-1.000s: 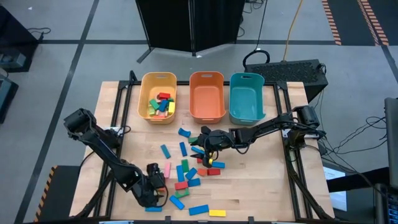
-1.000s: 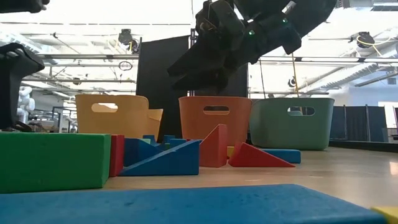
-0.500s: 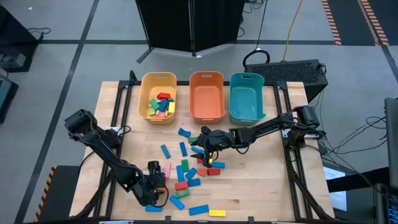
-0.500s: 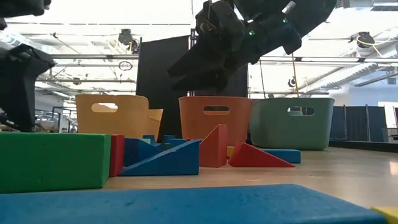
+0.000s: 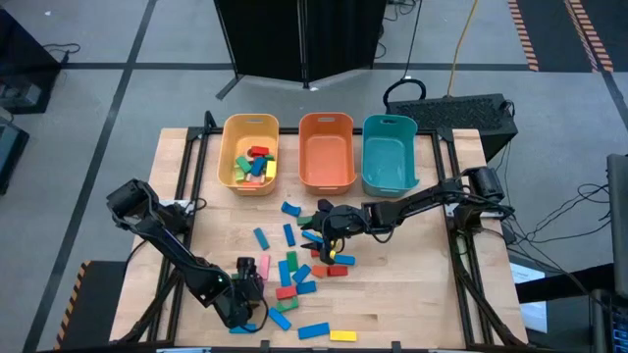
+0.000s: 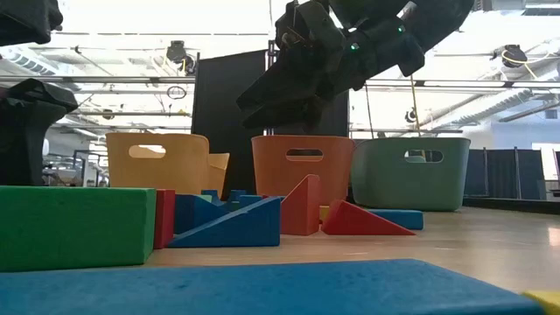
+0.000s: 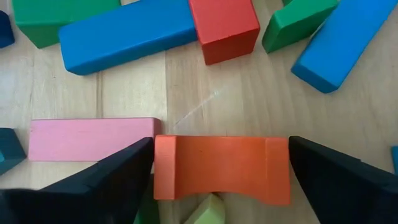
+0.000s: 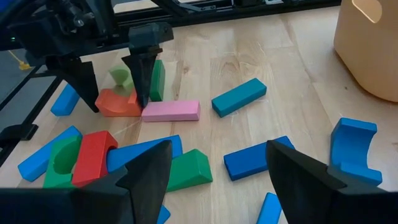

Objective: Sort blocks by size
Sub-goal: Put the orange arch block into the yellow bin

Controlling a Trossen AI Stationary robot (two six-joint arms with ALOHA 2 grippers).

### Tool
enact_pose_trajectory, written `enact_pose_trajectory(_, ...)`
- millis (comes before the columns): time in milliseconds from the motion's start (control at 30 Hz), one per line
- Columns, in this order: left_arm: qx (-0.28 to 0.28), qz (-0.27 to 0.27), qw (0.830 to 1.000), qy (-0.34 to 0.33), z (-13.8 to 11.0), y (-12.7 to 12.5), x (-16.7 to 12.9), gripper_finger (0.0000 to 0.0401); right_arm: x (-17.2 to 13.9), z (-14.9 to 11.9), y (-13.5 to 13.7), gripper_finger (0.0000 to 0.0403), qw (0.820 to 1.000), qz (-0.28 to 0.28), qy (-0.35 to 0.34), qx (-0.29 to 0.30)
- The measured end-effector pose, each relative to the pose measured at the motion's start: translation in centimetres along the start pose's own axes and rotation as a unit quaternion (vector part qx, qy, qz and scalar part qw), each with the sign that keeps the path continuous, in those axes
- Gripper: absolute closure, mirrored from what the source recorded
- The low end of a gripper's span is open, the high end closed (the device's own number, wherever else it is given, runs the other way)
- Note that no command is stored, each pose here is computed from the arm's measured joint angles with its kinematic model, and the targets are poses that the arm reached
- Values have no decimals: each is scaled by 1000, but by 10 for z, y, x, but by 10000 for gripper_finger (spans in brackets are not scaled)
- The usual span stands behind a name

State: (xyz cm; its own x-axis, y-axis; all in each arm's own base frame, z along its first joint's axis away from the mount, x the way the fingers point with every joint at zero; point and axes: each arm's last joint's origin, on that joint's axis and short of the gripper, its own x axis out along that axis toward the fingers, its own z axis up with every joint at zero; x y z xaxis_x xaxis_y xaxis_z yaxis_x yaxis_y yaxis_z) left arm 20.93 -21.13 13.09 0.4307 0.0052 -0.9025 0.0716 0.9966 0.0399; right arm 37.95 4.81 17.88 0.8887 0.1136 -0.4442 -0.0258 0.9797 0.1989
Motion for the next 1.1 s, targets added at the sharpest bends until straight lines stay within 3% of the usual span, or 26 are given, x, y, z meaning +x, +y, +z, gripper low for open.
enact_pose_trajectory(267, -7, -1, 1000, 4, 0, 1, 0, 129, 0, 0, 0, 156, 1000, 0, 0, 0)
enact_pose_trajectory(633, -12, 5, 1000, -4, 12, 12, -13, 107, 0, 0, 0, 156, 1000, 0, -2, 0)
enact_pose_trajectory(867, -29, 59, 998, 19, 17, 41, -29, 111, 0, -1, 0, 156, 1000, -1, 4, -2)
enact_pose_trajectory(1100, -83, 84, 993, 7, 30, 74, -44, 111, 0, -2, 0, 156, 1000, -2, 9, -4)
